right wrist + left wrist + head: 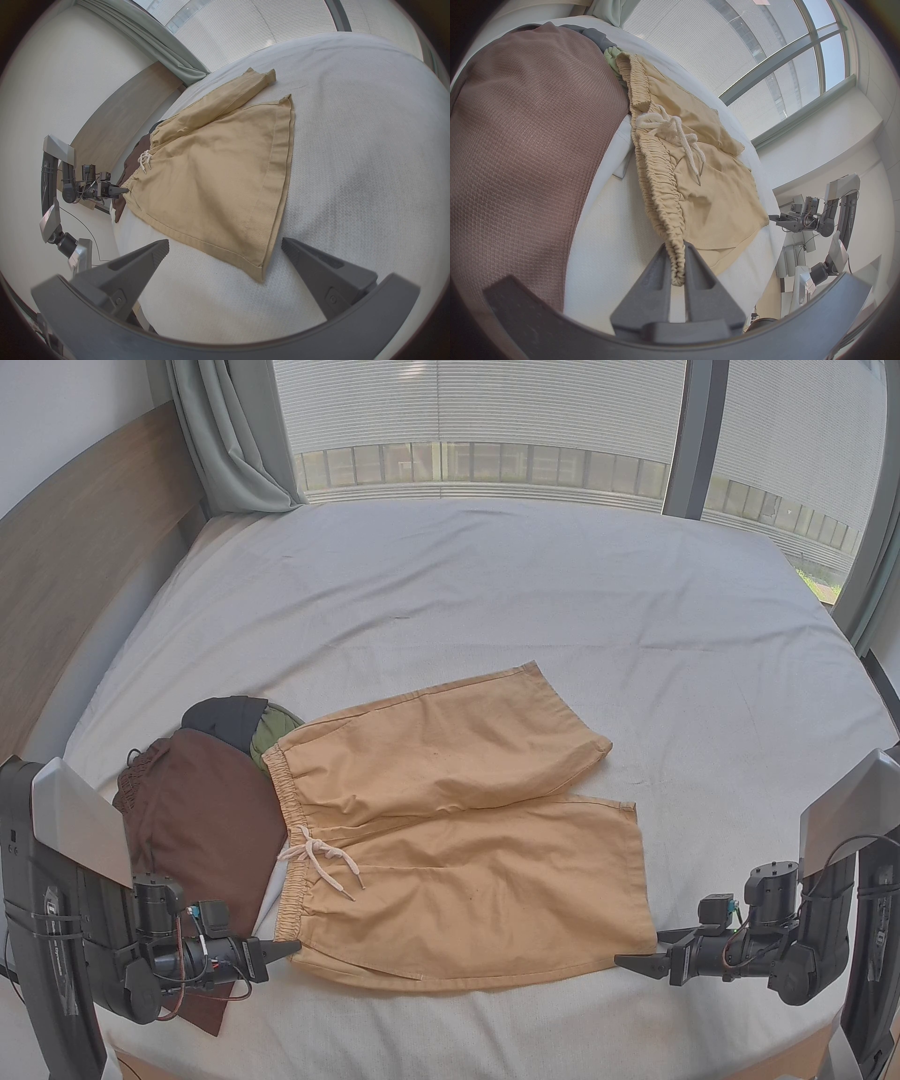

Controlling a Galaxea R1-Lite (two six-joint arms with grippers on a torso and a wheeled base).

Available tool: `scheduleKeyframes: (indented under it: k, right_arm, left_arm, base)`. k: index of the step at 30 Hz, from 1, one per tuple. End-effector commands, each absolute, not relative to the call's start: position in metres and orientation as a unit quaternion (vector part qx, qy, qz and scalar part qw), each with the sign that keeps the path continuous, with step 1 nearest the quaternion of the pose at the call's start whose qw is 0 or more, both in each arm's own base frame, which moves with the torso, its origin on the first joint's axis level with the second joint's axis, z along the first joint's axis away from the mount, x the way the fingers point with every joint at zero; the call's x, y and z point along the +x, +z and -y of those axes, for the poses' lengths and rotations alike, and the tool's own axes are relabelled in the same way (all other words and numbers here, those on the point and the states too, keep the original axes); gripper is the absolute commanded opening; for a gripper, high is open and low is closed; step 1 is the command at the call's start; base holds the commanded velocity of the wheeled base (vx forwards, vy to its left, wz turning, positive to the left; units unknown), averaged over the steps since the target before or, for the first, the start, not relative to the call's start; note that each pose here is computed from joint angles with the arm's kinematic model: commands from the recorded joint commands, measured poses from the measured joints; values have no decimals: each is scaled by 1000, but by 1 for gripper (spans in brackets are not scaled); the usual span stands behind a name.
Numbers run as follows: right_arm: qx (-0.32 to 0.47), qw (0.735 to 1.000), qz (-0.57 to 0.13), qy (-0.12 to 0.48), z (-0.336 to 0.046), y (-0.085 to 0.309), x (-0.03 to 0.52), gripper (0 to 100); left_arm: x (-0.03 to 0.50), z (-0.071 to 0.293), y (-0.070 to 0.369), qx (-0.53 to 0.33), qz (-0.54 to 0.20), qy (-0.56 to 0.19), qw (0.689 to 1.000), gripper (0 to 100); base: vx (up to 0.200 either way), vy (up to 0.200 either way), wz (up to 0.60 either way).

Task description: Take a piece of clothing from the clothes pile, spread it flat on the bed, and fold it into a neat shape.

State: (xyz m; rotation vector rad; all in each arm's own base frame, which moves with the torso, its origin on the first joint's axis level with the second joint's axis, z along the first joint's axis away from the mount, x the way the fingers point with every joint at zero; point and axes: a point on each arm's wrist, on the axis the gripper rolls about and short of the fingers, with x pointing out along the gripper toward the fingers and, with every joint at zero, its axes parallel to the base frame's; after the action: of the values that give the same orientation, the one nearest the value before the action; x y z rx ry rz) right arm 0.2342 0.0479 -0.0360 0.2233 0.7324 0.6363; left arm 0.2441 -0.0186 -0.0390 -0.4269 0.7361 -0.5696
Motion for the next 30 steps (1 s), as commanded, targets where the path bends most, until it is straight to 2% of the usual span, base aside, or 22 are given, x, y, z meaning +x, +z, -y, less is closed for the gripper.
scheduleKeyframes:
  k: [1,6,7,22,30]
  right_arm:
    - [108,877,-356,305,-48,-38,234,100]
    - [108,877,-356,304,-49,-40,235,100]
    - [108,876,-359,305,-48,-41,234,0]
    - [109,873,-365,303,-49,-44,234,0]
    - [101,868,-379,305,-47,-42,221,0]
  left_arm:
    - [245,19,-39,-204,-351,-273,872,0]
    - [245,19,-39,-204,-351,-273,872,0]
    - [245,19,-39,-204,-351,-273,872,0]
    - [247,17,-39,-205,-346,-271,874,0]
    - [228,17,-37,-213,-373,-273,861,0]
  base:
    - [0,0,0]
    - [0,0,0]
    - [0,0,0]
    - [0,0,0]
    - [0,0,0]
